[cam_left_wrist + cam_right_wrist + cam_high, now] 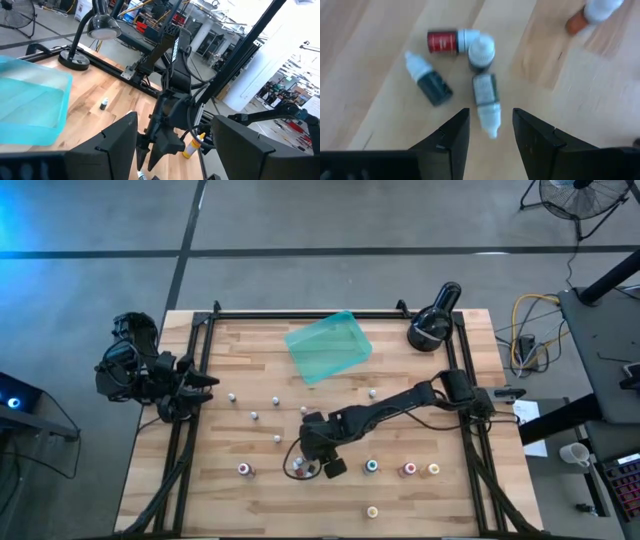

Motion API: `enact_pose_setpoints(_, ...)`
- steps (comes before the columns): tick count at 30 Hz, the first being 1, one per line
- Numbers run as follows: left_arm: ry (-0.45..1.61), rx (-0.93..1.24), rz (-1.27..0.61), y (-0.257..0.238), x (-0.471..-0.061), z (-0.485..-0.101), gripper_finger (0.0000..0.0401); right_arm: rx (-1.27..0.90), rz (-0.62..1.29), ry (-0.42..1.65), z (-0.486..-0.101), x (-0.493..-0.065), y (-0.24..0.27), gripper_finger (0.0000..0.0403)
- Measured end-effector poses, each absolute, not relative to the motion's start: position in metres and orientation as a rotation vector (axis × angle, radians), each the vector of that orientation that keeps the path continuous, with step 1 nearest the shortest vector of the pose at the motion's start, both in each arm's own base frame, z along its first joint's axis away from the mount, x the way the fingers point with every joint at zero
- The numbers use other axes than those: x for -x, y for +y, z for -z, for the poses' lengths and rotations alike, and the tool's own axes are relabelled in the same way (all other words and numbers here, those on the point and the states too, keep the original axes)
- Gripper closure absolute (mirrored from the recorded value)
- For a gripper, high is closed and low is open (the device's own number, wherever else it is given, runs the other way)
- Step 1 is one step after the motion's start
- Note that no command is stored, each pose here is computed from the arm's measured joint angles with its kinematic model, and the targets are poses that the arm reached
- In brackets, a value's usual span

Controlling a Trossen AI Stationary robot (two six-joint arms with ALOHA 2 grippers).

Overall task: Pick & Place food coloring
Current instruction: Adjust the orange small food coloring bottle

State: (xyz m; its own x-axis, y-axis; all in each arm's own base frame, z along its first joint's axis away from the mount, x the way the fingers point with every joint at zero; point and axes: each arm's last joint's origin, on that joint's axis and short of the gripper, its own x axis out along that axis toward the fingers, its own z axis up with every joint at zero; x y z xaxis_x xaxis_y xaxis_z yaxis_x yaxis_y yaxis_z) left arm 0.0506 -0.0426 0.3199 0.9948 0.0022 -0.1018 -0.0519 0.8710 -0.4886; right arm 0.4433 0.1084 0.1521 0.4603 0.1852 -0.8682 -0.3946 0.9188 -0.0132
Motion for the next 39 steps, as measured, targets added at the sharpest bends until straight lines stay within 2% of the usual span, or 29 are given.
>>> enact_pose_setpoints(6,0.097,0.512,-0.032,-0.042,-0.051,-0.320,0.0176,0.198,-0.352,1.058,-0.131,-0.448,0.110,0.0255)
enact_pose_setpoints(16,0.097,0.516,-0.034,-0.042,-0.051,-0.320,0.0176,0.216,-0.360,1.081,-0.130,-0.446,0.108,0.0273)
enact_pose_setpoints(32,0.097,0.516,-0.034,-0.042,-0.051,-0.320,0.0176,0.228,-0.366,1.078,-0.130,-0.446,0.108,0.0346)
enact_pose_setpoints(36,0.097,0.517,-0.034,-0.042,-0.051,-0.320,0.0176,0.225,-0.362,1.104,-0.134,-0.446,0.108,0.0350)
enact_pose_setpoints(39,0.097,0.516,-0.034,-0.042,-0.051,-0.320,0.0176,0.161,-0.315,1.198,-0.141,-0.443,0.105,0.0349)
